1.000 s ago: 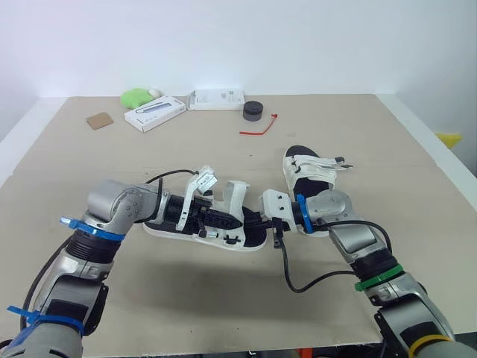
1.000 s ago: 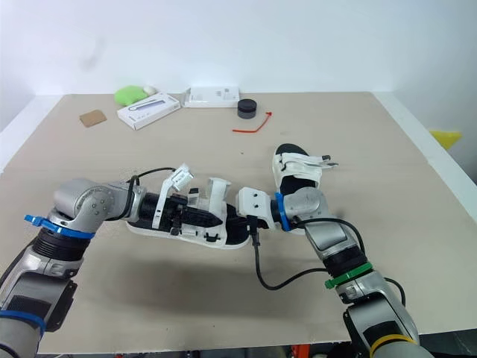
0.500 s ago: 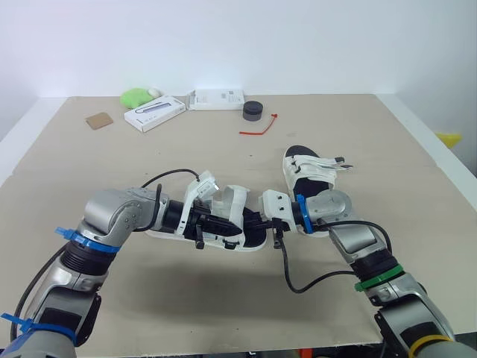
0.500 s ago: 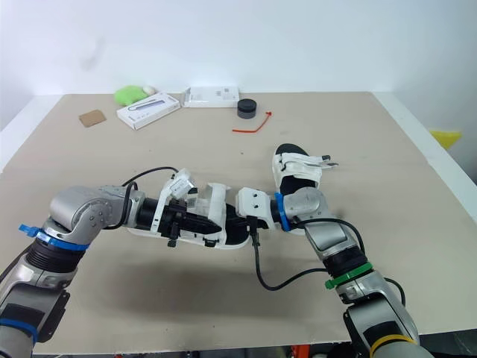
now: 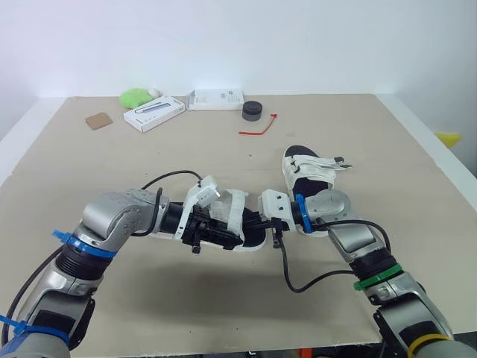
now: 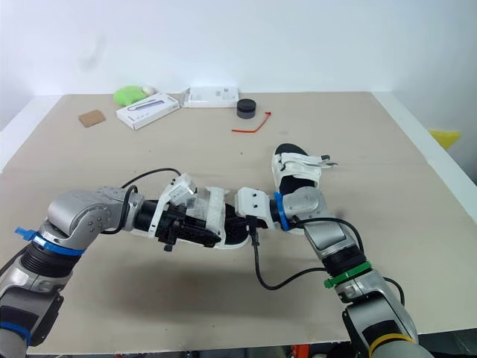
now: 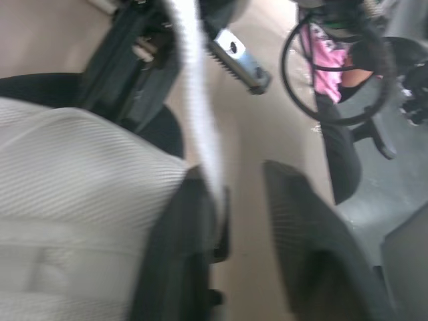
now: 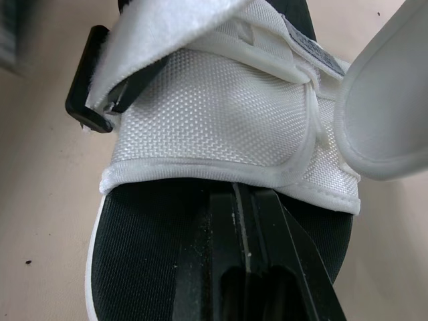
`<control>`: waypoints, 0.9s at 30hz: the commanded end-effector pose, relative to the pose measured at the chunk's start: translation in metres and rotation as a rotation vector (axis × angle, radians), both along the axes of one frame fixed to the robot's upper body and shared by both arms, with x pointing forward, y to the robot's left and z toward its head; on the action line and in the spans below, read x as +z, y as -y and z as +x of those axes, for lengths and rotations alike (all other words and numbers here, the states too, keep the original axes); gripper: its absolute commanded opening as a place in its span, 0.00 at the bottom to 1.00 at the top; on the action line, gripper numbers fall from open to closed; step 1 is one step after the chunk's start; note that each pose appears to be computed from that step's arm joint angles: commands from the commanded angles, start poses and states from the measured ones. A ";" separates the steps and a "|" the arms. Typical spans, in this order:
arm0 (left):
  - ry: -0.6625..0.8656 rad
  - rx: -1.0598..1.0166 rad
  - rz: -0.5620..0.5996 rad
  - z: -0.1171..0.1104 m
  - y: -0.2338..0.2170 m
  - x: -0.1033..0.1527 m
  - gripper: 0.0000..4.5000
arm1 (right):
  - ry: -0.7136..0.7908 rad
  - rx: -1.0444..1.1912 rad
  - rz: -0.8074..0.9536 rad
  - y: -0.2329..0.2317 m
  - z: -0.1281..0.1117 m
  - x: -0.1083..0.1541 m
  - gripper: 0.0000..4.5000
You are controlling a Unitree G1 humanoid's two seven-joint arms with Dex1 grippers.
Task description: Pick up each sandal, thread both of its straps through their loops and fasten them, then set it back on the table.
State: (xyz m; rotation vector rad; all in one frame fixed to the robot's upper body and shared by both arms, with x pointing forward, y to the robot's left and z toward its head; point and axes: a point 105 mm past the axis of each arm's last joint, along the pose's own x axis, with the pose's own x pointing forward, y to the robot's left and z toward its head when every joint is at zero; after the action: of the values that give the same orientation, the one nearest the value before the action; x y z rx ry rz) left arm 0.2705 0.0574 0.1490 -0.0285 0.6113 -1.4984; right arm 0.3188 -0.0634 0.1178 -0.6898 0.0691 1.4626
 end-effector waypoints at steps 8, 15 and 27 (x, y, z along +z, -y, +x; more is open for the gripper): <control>0.094 0.130 -0.105 0.038 0.003 0.033 0.55 | -0.003 -0.011 -0.027 0.002 0.002 -0.005 0.00; 0.066 0.133 -0.127 0.040 0.009 0.036 0.55 | -0.001 -0.012 -0.026 0.002 0.002 -0.004 0.00; 0.056 0.094 -0.114 0.032 0.008 0.032 0.01 | 0.001 -0.007 -0.030 0.002 0.002 -0.004 0.00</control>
State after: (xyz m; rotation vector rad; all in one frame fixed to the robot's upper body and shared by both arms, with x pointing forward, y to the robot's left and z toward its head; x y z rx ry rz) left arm 0.3096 0.0486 0.1757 -0.1230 0.4924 -1.4023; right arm 0.3197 -0.0633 0.1185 -0.6975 0.0665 1.4603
